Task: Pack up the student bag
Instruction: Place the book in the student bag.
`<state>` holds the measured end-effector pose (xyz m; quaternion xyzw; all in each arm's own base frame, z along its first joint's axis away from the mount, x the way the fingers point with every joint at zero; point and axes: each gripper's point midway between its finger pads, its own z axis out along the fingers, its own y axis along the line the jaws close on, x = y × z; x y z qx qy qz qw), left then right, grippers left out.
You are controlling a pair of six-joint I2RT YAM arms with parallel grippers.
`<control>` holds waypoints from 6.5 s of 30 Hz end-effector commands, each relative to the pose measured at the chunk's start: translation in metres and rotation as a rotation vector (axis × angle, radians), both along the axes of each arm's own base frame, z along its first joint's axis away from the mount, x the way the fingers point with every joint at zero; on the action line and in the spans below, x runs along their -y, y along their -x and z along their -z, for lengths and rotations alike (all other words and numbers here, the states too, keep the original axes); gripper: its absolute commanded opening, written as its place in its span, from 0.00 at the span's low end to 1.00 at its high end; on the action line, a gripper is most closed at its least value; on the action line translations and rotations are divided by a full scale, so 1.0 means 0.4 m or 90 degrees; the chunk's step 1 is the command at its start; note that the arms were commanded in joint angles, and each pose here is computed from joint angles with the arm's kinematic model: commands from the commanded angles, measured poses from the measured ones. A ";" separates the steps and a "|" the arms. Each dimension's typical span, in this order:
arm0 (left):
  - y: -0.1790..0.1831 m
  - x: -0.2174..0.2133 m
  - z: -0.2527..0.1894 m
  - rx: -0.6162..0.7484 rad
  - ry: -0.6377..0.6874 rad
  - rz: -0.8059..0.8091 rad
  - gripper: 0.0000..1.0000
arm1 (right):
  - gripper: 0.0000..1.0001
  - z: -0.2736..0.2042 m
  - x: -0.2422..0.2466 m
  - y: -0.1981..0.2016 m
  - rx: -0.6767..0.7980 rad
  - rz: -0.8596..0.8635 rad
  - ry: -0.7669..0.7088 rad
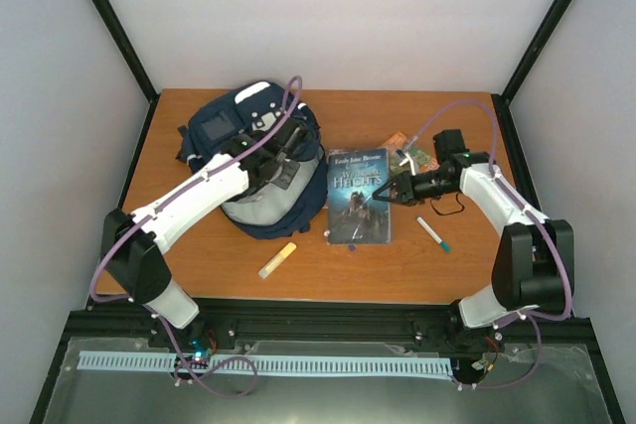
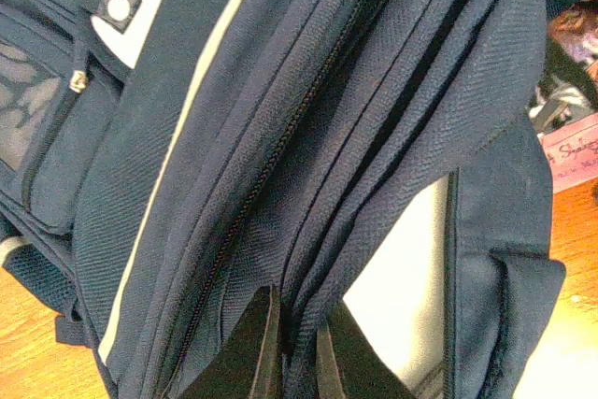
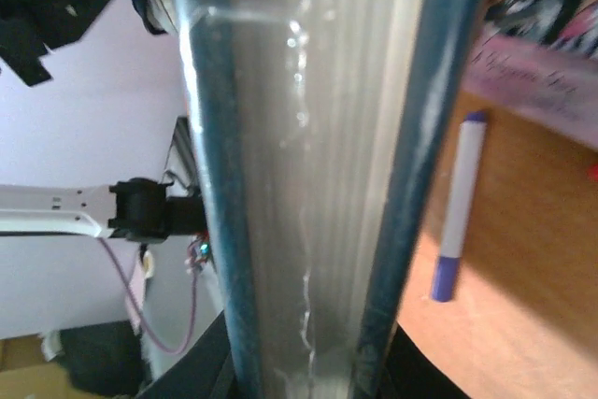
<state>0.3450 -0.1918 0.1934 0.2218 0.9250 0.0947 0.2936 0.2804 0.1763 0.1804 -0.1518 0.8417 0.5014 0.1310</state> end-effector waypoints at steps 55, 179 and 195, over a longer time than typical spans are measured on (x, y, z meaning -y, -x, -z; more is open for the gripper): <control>0.051 -0.070 -0.269 0.280 0.165 -0.002 0.01 | 0.61 0.105 -0.438 -0.174 0.043 -0.109 0.103; 0.052 -0.092 -0.260 0.275 0.186 -0.040 0.01 | 0.04 0.282 -0.561 -0.150 0.985 -0.479 0.618; 0.053 -0.081 -0.253 0.265 0.189 -0.026 0.01 | 0.03 0.233 -0.672 -0.309 1.044 -0.303 0.676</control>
